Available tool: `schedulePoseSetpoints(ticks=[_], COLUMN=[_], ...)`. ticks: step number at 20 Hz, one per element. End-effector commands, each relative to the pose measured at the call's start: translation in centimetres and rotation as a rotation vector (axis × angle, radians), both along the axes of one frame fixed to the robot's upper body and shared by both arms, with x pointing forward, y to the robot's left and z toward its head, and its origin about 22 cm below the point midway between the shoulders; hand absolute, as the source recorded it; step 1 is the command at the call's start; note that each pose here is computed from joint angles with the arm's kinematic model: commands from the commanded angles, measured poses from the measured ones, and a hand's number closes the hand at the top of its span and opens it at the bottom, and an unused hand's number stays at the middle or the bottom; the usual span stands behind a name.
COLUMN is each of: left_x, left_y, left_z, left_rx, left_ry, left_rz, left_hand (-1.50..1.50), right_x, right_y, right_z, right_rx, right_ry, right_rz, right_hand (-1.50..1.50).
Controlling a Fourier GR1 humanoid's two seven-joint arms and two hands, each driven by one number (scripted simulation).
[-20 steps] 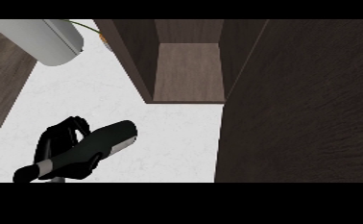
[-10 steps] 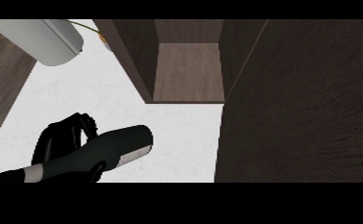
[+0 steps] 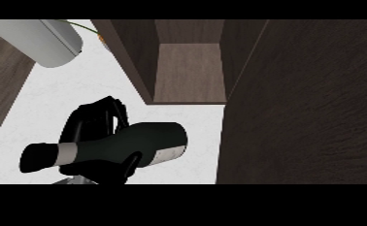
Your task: Pick up the wine, place it into the cabinet and close the cabinet
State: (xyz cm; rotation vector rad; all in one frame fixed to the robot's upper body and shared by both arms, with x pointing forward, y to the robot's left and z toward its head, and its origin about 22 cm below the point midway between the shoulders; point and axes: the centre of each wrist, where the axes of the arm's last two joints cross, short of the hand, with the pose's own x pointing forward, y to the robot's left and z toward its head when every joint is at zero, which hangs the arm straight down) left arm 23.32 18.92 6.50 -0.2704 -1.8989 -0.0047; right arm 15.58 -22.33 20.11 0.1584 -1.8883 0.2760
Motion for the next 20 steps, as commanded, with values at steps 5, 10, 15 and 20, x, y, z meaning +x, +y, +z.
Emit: schedulePoseSetpoints(ticks=[5, 10, 15, 20], left_x=[0.8, 0.4, 3.2, 4.5], left_y=[-4.8, -8.2, -11.2, -11.8], left_z=[4.4, 7.0, 7.6, 8.3], left_rx=[-0.039, -0.074, -0.035, -0.033], left_ry=[-0.004, 0.011, -0.009, -0.007], left_rz=[-0.055, -0.042, -0.002, 0.027], left_hand=[1.5, 1.5, 1.5, 1.5], right_x=[-2.2, -3.3, -2.5, -3.8], right_y=[-0.5, -0.4, -1.1, -1.0], right_z=[1.1, 0.9, 0.2, 0.9], right_rx=[0.051, 0.056, 0.059, 0.041], right_ry=[-0.026, -0.018, -0.032, -0.033], right_rz=[0.06, 0.059, 0.061, 0.055], right_hand=[-1.5, -1.5, -1.5, -1.5])
